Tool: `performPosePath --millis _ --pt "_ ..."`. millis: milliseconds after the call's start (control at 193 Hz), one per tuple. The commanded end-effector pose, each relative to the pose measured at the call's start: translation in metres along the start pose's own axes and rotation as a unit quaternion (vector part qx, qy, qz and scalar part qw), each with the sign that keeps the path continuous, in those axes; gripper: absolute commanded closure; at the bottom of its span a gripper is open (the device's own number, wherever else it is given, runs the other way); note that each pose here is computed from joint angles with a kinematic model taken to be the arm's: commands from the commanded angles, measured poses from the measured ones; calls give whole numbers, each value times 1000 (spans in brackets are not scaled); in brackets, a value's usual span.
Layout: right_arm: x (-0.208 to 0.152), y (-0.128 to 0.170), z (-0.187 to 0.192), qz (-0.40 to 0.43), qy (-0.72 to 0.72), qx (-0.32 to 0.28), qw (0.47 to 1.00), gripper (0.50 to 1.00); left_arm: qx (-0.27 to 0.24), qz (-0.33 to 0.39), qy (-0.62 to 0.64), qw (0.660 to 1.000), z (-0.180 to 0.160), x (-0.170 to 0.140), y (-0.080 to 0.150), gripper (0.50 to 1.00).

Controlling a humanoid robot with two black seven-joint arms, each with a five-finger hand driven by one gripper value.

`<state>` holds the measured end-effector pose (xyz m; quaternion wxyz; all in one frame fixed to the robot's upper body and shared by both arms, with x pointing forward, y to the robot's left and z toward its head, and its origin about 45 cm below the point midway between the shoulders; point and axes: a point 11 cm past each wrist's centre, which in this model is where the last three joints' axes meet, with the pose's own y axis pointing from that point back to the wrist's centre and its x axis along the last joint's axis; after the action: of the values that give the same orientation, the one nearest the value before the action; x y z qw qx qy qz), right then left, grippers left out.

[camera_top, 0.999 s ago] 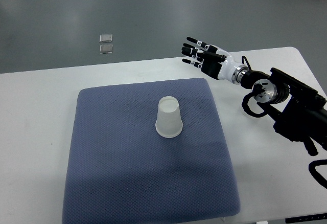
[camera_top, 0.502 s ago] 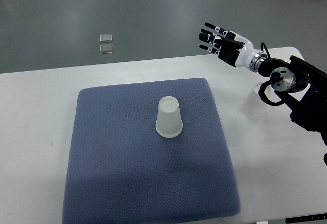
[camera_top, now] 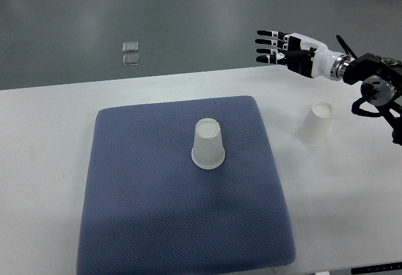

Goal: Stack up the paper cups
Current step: 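Move the right hand toward the second white paper cup on the table, then lower the right hand and grasp the white paper cup from its side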

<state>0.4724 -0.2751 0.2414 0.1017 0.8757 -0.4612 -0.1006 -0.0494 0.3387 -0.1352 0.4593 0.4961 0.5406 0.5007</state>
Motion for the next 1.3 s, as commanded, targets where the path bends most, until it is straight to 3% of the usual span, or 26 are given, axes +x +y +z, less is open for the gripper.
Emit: performPosePath --millis 0,212,419,875,1098,1191,1294 --pt "3 11 -3 -9 60 -22 998 562 0 0 0 1000 0 0 0 500" --pt "0 34 -9 -38 201 -80 976 560 0 0 0 1000 0 0 0 500" --pt "31 62 3 -24 351 -176 919 562 0 0 0 1000 0 0 0 500" --pt "43 74 49 -19 481 -245 841 562 0 0 0 1000 0 0 0 500" --pt "44 74 65 3 512 -239 825 568 0 0 0 1000 0 0 0 500" --pt "42 72 67 9 514 -233 825 587 0 0 0 1000 0 0 0 500" --pt "43 74 72 6 514 -238 824 658 0 0 0 1000 0 0 0 500"
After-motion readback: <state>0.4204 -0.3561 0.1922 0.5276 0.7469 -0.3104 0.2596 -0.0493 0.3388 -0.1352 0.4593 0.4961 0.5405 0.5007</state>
